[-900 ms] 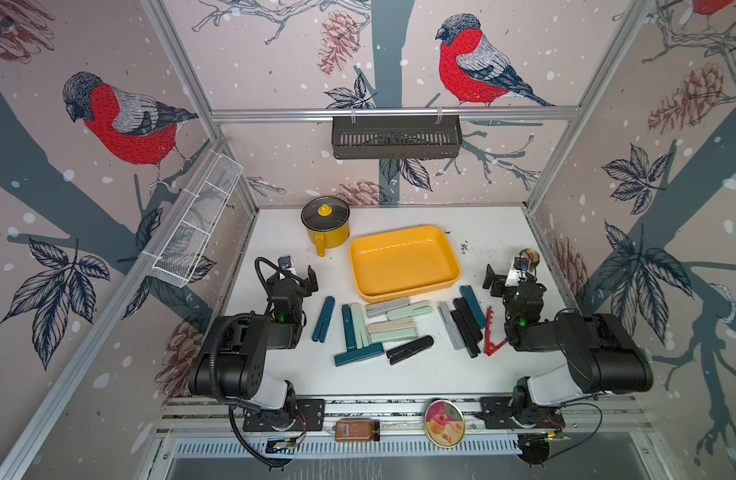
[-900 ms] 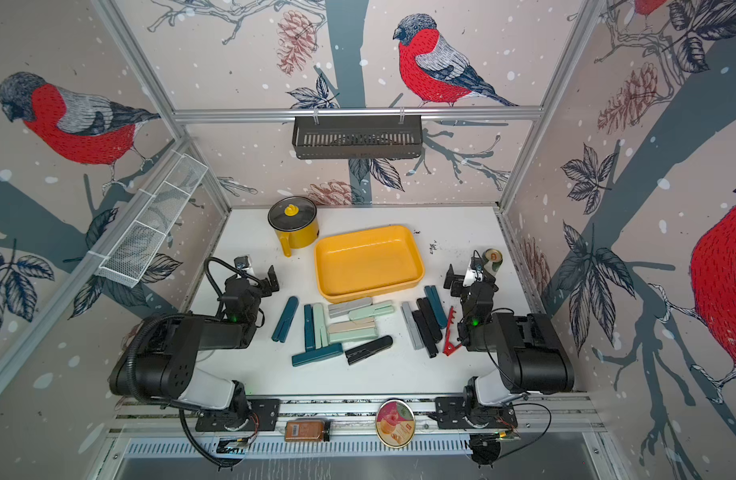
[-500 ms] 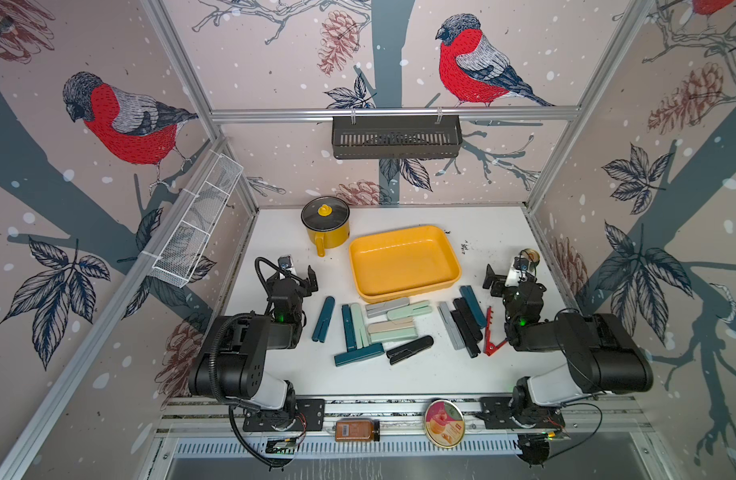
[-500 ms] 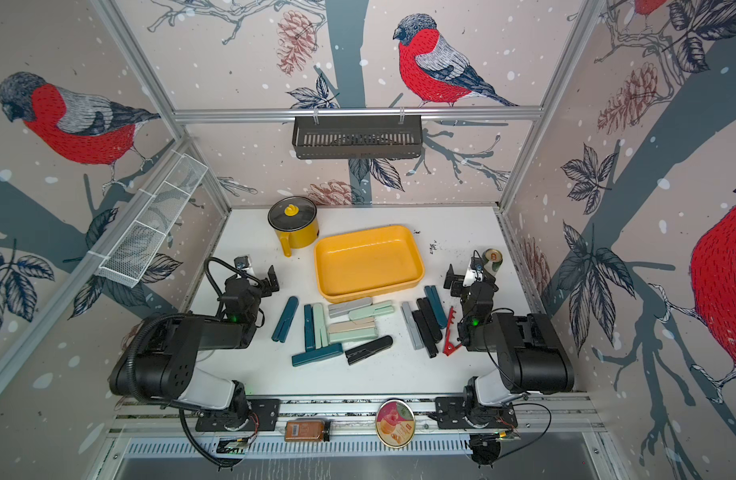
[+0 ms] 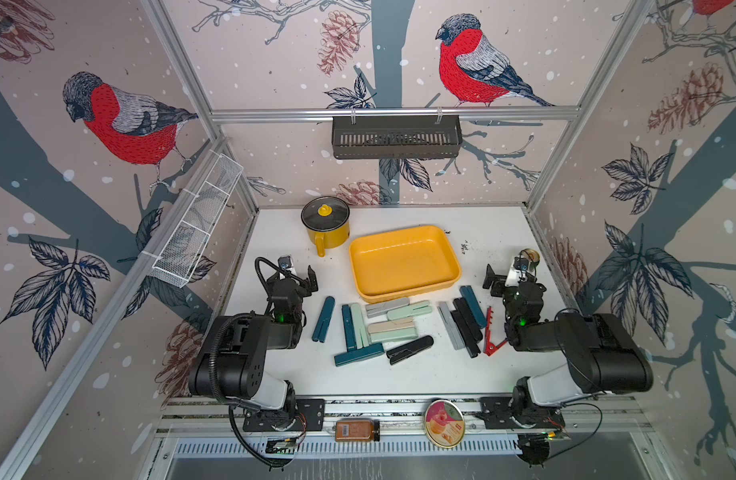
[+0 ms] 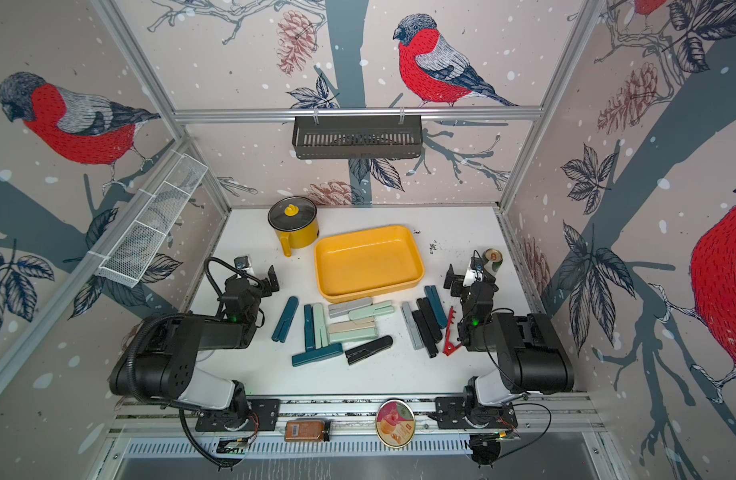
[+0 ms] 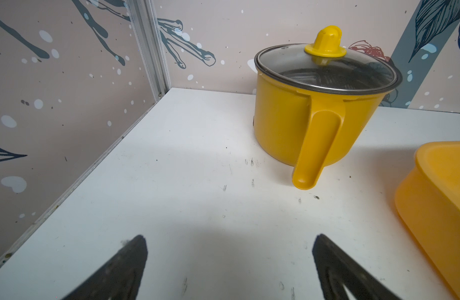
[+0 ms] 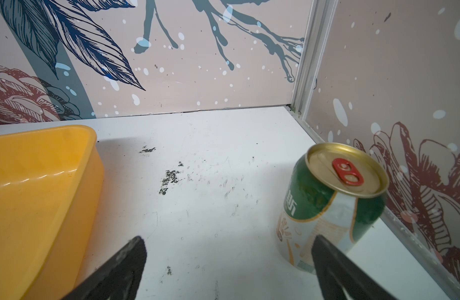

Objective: Put the pruning pliers into the storage box
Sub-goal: Adjust the storage box at the center of the board.

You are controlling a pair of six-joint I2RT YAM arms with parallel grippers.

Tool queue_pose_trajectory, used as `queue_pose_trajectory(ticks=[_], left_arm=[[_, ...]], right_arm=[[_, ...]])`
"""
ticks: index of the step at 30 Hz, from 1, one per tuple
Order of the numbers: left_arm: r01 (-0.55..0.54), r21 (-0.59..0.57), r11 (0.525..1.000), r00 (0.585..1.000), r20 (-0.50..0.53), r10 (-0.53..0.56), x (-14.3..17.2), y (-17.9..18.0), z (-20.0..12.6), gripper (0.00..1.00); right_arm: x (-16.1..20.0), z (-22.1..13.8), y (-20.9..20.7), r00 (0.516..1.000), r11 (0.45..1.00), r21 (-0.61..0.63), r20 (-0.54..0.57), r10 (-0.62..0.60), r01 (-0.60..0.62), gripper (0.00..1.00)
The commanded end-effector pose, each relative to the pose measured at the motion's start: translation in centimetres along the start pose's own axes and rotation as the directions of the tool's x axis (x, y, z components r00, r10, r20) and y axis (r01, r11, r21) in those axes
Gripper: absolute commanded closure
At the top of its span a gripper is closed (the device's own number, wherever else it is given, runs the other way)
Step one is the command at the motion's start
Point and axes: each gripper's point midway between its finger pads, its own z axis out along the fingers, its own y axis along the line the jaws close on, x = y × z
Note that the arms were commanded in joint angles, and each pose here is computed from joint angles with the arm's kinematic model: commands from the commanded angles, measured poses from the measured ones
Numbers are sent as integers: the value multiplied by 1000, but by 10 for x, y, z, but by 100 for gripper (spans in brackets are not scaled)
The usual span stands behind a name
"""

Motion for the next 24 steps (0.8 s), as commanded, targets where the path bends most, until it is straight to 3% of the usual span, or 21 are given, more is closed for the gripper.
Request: queue_pose_trajectory(ticks=[1, 3, 6, 10, 12, 15, 20, 24], left_arm=[[1, 6, 1000, 998, 59, -2, -16, 0, 0, 1], [-32, 11, 999, 995, 92, 31, -37, -5, 4, 1], [53, -34, 998, 993, -106, -57, -56, -5, 20, 2], [124, 92, 988, 981, -161, -108, -70, -32, 16, 2], [158, 99, 982, 972, -189, -138, -69, -39, 14, 3], [219, 151, 964, 952, -250, -177, -62, -61, 7, 6], [231, 201, 952, 937, -310, -161, -53, -104, -12, 9], [292, 232, 928, 900, -395, -184, -35, -134, -23, 13]], right_arm=[[-8, 0, -2, 1000, 1000, 10, 29, 12, -12, 0], [-15, 4, -7, 999, 998, 50, 29, 23, -24, 0], [-14, 24, -10, 986, 995, 72, -148, 74, -64, 0], [-11, 36, 2, 943, 988, 55, -295, 155, -145, 0], [-10, 36, 13, 929, 987, 24, -335, 157, -159, 0], [-13, 32, 24, 923, 985, 8, -348, 167, -175, 0], [-21, 29, 41, 919, 978, -56, -356, 171, -203, 1], [-19, 29, 41, 913, 980, -45, -373, 163, -194, 1]])
